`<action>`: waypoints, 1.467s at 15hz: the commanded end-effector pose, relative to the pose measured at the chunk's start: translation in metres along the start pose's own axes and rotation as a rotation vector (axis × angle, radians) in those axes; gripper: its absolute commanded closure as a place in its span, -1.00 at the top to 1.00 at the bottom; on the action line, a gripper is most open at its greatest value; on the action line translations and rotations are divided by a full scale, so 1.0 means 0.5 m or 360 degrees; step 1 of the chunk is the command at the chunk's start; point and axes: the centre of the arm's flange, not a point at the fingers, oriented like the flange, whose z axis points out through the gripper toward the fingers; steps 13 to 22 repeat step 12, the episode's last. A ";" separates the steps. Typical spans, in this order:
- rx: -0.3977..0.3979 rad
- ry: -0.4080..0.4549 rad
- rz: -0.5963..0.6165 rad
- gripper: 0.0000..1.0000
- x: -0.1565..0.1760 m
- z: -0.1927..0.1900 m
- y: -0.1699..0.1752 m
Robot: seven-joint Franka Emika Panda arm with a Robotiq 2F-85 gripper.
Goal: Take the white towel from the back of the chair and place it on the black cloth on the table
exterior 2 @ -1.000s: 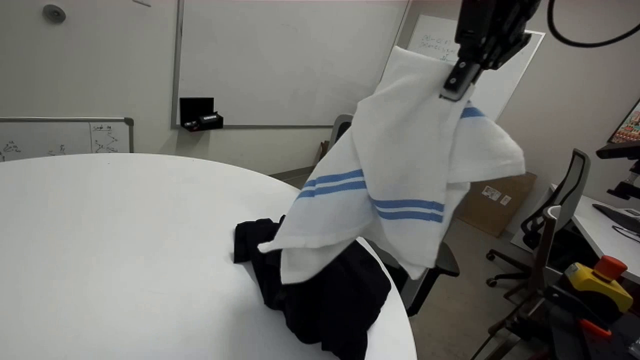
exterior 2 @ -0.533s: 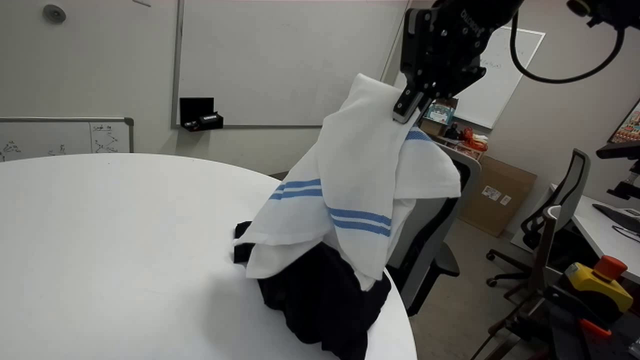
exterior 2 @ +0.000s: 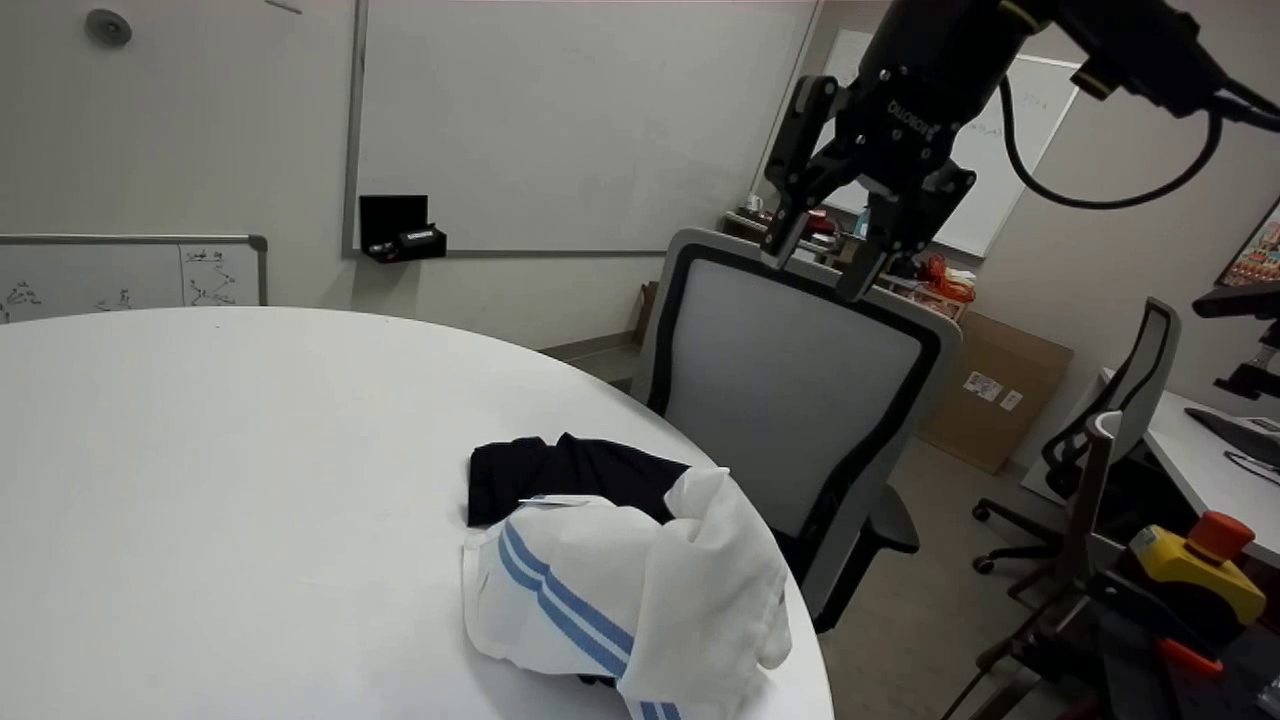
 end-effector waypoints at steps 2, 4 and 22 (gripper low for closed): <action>-0.0002 -0.0012 0.0085 1.00 0.017 -0.015 0.006; -0.0019 -0.0071 0.0110 1.00 0.020 -0.032 0.012; -0.0099 -0.0169 0.0101 1.00 0.015 -0.040 0.026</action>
